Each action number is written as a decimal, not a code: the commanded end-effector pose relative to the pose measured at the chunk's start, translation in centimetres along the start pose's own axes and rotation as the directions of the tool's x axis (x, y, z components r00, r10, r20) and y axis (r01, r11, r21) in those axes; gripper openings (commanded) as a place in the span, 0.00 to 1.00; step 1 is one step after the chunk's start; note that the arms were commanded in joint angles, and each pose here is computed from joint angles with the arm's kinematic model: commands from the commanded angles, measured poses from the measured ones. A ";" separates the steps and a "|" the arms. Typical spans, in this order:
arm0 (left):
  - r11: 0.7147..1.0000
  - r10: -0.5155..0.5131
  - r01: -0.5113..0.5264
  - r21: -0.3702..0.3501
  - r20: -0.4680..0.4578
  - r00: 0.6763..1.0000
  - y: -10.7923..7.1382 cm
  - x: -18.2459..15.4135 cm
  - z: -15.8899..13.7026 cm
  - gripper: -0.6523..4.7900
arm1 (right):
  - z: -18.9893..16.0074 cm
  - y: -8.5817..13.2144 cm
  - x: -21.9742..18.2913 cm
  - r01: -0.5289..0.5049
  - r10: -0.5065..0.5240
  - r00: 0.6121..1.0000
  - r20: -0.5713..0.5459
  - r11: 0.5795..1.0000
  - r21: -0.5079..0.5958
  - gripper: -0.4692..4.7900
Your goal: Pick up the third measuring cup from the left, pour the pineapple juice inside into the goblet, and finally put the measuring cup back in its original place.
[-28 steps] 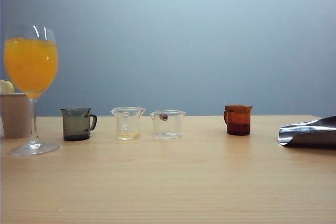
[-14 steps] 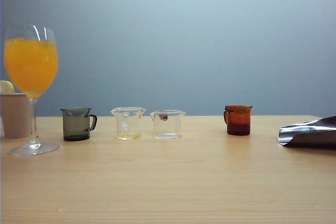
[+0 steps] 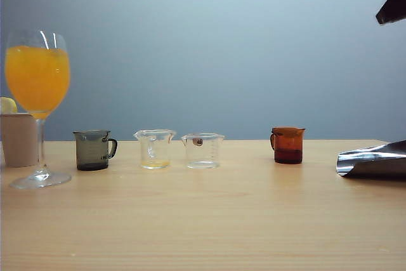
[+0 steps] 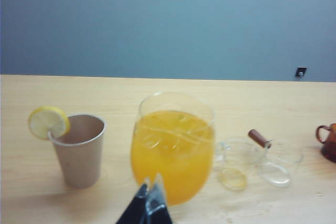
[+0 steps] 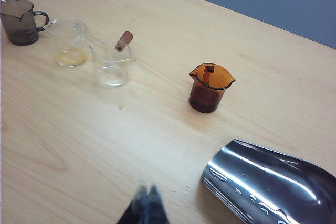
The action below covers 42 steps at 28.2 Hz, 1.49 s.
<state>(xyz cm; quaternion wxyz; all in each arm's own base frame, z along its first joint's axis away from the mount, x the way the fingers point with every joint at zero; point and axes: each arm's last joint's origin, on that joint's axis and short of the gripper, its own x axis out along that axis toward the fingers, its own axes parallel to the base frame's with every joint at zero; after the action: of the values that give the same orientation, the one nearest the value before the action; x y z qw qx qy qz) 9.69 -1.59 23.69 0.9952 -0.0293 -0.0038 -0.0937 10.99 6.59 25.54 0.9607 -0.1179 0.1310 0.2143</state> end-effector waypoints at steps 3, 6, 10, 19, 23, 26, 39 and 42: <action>0.999 0.036 -0.036 -0.002 0.056 0.998 0.2 0.4 -1.0 0.11 | 0.3 0.0 -0.1 0.001 -0.001 1.000 0.022 1.000 0.005 0.08; 1.000 0.022 -0.022 -0.003 0.080 0.997 0.2 0.6 -1.8 0.11 | 0.3 0.0 -0.1 0.001 -0.001 1.000 0.022 1.000 0.006 0.08; 1.000 0.024 -0.024 -0.002 0.054 0.998 0.3 0.8 -2.9 0.11 | 0.3 0.0 -0.1 0.000 -0.001 1.000 0.022 1.000 0.006 0.08; 1.000 0.011 -0.011 -0.001 0.061 0.998 0.3 0.5 -3.5 0.11 | 0.3 0.0 -0.1 0.000 -0.001 1.000 0.022 1.000 0.006 0.08; 1.000 0.026 -0.026 0.002 0.102 0.994 0.5 -0.1 -3.9 0.11 | 0.3 0.0 -0.1 0.000 -0.001 1.000 0.022 1.000 0.006 0.08; 0.999 0.053 -0.054 0.003 0.076 0.996 0.9 -0.5 -4.5 0.11 | 0.3 0.0 -0.1 0.001 -0.001 1.000 0.022 1.000 0.006 0.08; 0.996 0.090 -0.090 0.003 0.016 0.996 1.4 -0.3 -6.8 0.11 | 0.3 0.0 -0.1 0.001 -0.001 1.000 0.021 1.000 0.006 0.08; 0.995 0.096 -0.096 0.003 0.016 0.995 1.4 -0.3 -6.8 0.11 | 0.3 0.0 -0.1 0.001 -0.001 1.000 0.021 1.000 0.006 0.08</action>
<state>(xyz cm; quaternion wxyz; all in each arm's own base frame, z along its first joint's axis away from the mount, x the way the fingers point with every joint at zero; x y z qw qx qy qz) 9.72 -0.65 16.62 0.9983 -0.0300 -0.0053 -0.0503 10.99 6.60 25.54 0.9607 -0.1179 0.1314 0.2143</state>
